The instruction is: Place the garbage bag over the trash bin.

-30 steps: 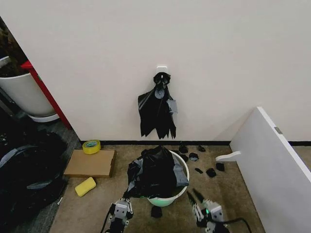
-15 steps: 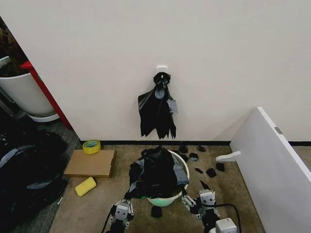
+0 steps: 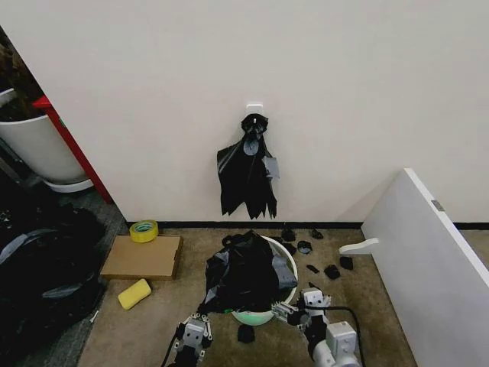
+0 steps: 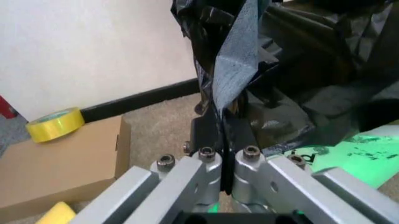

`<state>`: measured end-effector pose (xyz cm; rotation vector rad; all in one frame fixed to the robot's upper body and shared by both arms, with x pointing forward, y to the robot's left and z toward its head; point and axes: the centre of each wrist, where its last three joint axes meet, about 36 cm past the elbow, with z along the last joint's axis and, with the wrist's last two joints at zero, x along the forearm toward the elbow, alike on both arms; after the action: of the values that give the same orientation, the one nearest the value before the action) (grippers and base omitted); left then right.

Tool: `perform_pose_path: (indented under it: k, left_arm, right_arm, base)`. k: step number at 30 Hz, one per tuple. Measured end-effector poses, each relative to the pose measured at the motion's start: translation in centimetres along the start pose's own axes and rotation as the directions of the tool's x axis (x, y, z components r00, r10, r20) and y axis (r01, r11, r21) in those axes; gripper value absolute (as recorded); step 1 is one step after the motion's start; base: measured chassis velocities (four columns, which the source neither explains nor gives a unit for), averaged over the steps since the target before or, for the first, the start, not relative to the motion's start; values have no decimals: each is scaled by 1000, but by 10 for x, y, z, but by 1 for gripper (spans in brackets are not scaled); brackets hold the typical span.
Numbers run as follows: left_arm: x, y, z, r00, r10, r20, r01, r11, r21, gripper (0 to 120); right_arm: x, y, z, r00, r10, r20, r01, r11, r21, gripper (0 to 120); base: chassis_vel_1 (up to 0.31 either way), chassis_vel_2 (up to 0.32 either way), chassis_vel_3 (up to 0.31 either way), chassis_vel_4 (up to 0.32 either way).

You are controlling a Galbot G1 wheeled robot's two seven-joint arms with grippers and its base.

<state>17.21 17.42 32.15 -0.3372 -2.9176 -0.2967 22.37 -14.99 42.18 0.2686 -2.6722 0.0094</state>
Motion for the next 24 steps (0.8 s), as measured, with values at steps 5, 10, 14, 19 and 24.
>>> perform_pose_path:
  k: [5, 10, 14, 19, 24]
  left_arm:
    - [2, 0, 0, 1000, 4, 0, -4, 1000, -5, 0]
    - [2, 0, 0, 1000, 6, 2, -6, 1000, -5, 0]
    - [1, 0, 0, 1000, 6, 5, -6, 1000, -5, 0]
    - [-1, -1, -1, 1000, 7, 8, -7, 1000, -5, 0]
    - [-2, -1, -1, 1000, 10, 11, -10, 1000, -3, 0]
  right_arm:
    - [-16, -3, 3, 999, 41, -23, -40, 998, 43, 100]
    - [-23, -4, 2, 997, 51, -59, -50, 999, 14, 100]
    - [-22, -5, -3, 997, 37, -66, -39, 999, -22, 90]
    - [-18, -5, -8, 998, 18, -66, -21, 999, -49, 73]
    - [-17, -6, -8, 997, 15, -71, -20, 998, -65, 55]
  base:
    - [0, 0, 0, 0]
    - [0, 0, 0, 0]
    - [0, 0, 0, 0]
    - [0, 0, 0, 0]
    - [0, 0, 0, 0]
